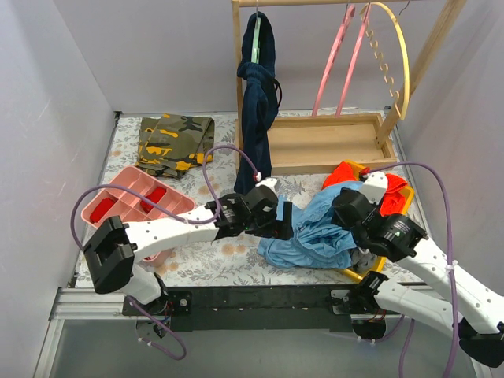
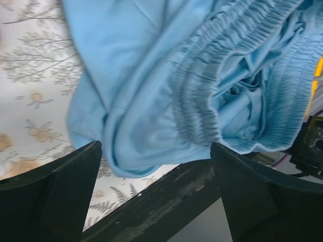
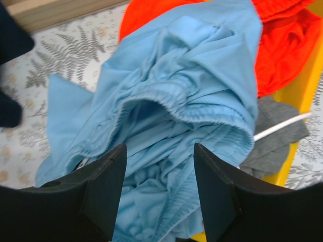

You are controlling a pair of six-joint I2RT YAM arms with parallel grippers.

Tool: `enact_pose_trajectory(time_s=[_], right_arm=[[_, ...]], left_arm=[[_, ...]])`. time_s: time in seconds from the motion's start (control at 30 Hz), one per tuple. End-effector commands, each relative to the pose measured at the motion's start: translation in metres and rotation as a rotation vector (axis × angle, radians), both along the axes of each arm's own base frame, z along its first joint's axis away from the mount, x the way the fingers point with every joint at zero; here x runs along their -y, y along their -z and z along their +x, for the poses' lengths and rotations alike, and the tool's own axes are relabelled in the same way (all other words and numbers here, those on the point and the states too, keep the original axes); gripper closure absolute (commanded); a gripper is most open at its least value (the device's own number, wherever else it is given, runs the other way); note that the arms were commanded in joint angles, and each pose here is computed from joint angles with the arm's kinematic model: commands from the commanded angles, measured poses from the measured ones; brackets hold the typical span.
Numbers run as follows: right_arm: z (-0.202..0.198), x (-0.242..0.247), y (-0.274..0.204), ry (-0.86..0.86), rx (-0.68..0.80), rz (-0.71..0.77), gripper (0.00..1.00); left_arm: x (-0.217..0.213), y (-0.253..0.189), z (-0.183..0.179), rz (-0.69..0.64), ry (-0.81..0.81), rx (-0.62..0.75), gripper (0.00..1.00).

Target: Place the shorts on the hanger

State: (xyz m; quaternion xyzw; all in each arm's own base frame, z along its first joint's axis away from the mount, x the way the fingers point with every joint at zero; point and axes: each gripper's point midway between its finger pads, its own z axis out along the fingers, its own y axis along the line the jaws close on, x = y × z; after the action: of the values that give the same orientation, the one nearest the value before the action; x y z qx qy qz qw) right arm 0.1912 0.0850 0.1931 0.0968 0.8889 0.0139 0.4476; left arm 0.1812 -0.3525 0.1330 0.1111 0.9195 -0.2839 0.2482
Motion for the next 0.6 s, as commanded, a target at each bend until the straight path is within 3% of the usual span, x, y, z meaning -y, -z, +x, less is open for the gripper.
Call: enact_pose_trajectory(time_s=[0.0,0.3,0.47,0.57], right_arm=[[0.017,0.021,0.001,0.07,0.041,-0.088,0.37],[0.039,0.039,0.014,0.123,0.029,-0.158,0.39],[0.048,0.042,0.027,0.127,-0.008,-0.212,0.41],[0.056,0.043,0.034,0.123,-0.039,-0.239,0.44]], left_arm=[[0.037,-0.031,0.003,-0.123,-0.066,0.05,0.13],[0.067,0.001,-0.004,-0.128,-0.091,0.034,0.3],[0.069,0.007,-0.01,-0.1,-0.068,0.048,0.51],[0.051,-0.003,0.002,-0.071,-0.131,0.12,0.87]])
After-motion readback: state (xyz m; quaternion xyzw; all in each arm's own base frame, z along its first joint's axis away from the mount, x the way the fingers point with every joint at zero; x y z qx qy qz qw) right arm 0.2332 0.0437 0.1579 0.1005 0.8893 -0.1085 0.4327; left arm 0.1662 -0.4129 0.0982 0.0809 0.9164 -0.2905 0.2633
